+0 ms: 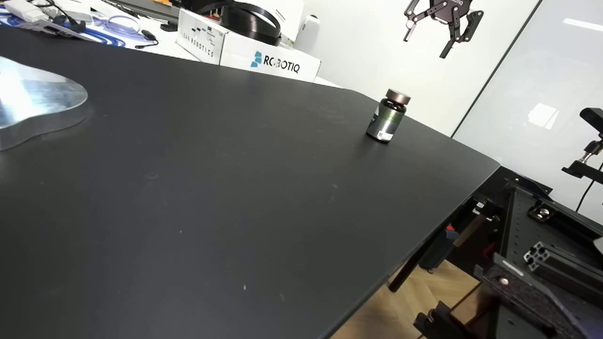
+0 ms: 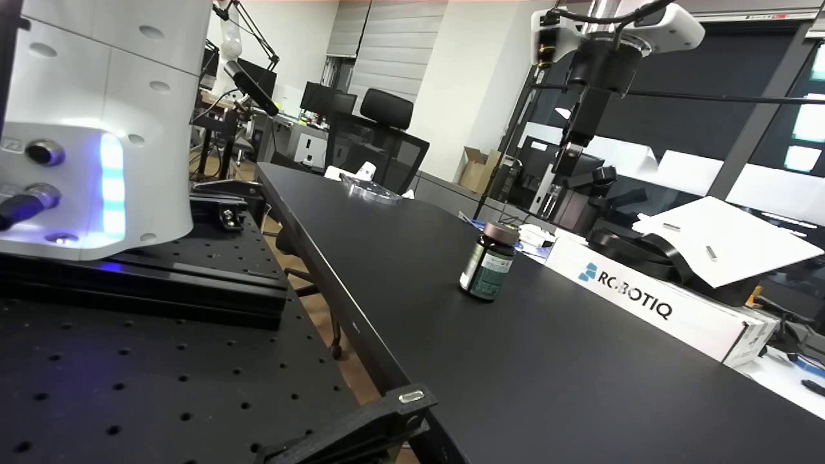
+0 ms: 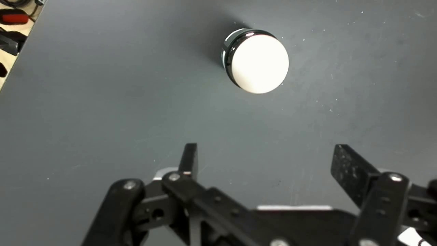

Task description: Take the bottle and put it on the object

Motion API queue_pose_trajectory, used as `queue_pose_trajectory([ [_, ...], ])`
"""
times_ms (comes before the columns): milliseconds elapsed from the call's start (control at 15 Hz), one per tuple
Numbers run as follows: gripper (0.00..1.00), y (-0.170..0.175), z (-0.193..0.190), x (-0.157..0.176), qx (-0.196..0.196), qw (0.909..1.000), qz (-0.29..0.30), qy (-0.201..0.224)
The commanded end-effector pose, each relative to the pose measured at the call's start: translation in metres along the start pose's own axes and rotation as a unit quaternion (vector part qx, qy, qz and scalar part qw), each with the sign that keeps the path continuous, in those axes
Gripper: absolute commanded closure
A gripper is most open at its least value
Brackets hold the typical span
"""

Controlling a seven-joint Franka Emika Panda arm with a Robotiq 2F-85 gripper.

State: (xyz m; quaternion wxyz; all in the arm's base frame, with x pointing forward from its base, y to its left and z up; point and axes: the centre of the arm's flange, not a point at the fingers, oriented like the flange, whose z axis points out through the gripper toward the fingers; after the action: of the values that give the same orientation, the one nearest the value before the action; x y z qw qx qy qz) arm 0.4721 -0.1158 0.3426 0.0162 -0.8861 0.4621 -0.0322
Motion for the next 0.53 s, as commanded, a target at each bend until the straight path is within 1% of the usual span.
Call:
queue_pose_trajectory([
  [0, 0.00, 0.000, 0.000, 0.000, 0.000, 1.0000, 0.000, 0.000],
  [267, 0.00, -0.003, 0.006, 0.000, 0.000, 1.0000, 0.007, 0.006],
  [467, 0.00, -0.008, 0.016, 0.000, 0.011, 0.9997, 0.017, 0.011],
])
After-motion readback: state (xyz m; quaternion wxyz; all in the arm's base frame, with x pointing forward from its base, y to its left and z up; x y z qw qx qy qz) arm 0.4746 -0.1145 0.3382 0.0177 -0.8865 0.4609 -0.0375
